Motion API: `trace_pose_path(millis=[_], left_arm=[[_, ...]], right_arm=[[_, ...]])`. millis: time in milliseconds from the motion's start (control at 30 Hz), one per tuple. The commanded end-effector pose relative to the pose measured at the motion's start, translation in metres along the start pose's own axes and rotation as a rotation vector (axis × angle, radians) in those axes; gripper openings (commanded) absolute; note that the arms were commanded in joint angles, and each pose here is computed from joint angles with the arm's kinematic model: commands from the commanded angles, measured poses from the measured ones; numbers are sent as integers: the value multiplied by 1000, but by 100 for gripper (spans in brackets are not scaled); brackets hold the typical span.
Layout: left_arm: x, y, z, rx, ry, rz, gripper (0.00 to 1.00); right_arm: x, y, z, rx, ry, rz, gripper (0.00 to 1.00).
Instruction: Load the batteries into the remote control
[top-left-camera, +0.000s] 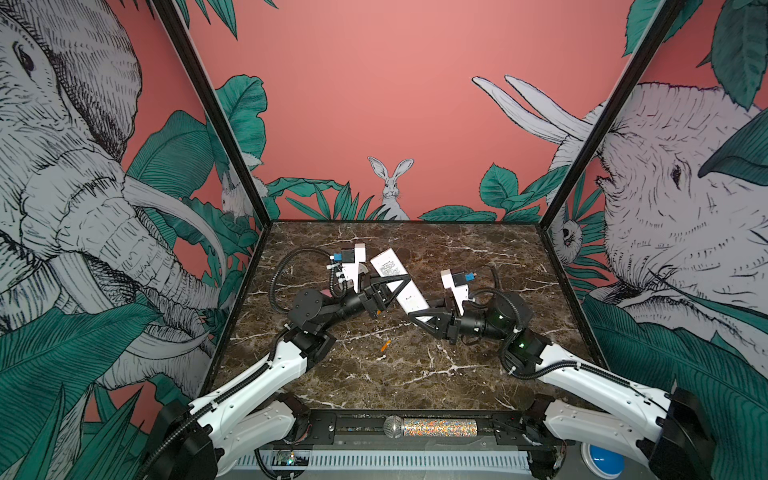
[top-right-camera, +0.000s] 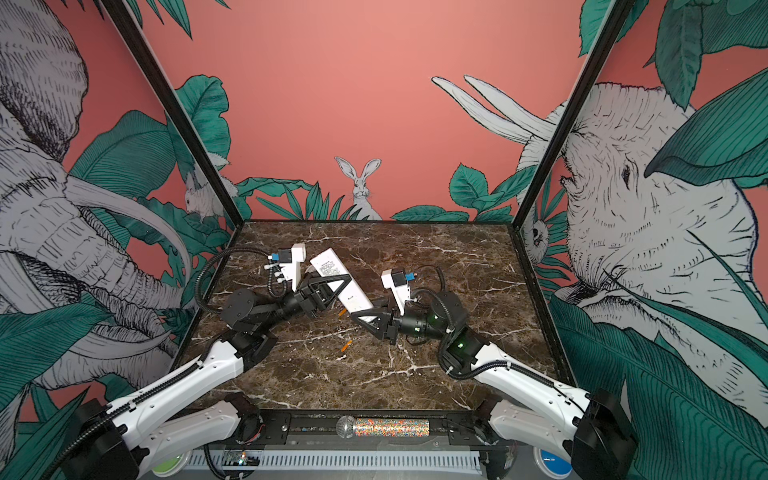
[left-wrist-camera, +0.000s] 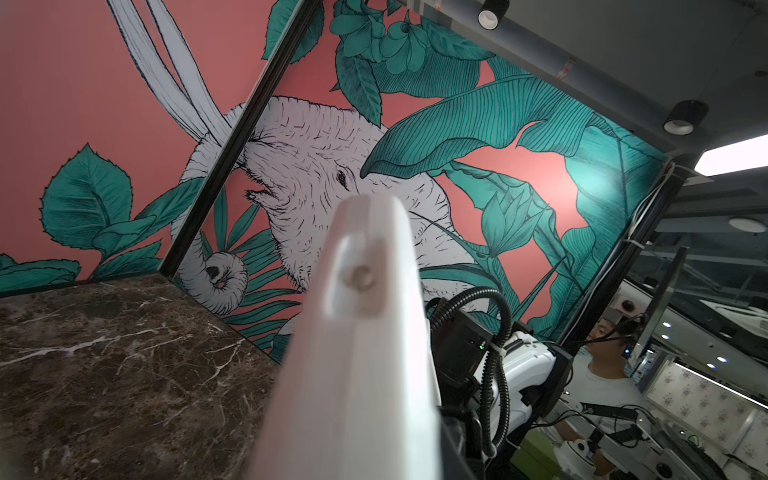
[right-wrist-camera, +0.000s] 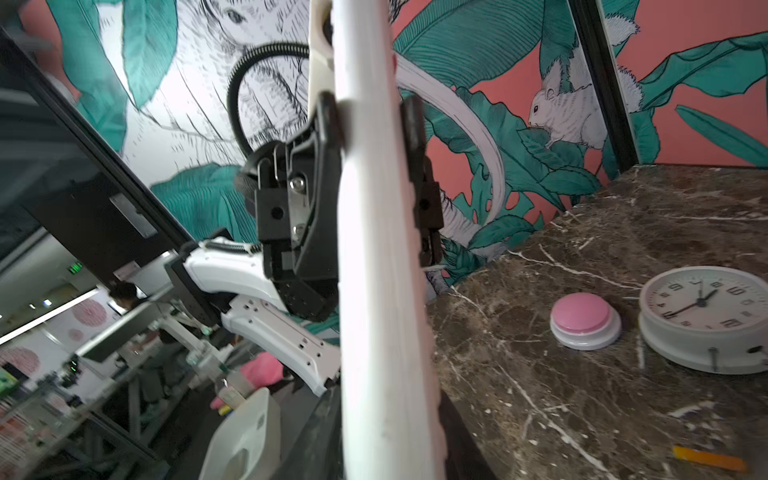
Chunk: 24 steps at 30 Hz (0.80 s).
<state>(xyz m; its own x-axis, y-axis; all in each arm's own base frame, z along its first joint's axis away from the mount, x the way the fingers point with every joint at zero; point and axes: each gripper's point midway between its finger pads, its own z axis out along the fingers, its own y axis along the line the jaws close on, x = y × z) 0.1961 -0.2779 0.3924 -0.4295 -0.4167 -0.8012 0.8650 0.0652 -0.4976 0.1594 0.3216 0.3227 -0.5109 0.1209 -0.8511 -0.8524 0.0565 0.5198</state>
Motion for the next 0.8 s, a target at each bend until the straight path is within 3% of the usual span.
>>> trace_pose_path(millis=[0,167,267,567,767], left_arm=[[-2,2,-3,-36,8,48,3],[4,16,-2,-104,39,37,0],[6,21,-3,-129,39,28,0],[16,42,-7,-238,81,17,0],[29,57,-12,-306,130,5,0]], right_arm=[[-9,3,-4,16,-32,-57,54],[2,-10,-10,94,2,-85,79],[9,-19,-13,149,33,-101,86],[25,-37,-29,291,133,-156,99],[26,-43,-47,389,188,-235,99]])
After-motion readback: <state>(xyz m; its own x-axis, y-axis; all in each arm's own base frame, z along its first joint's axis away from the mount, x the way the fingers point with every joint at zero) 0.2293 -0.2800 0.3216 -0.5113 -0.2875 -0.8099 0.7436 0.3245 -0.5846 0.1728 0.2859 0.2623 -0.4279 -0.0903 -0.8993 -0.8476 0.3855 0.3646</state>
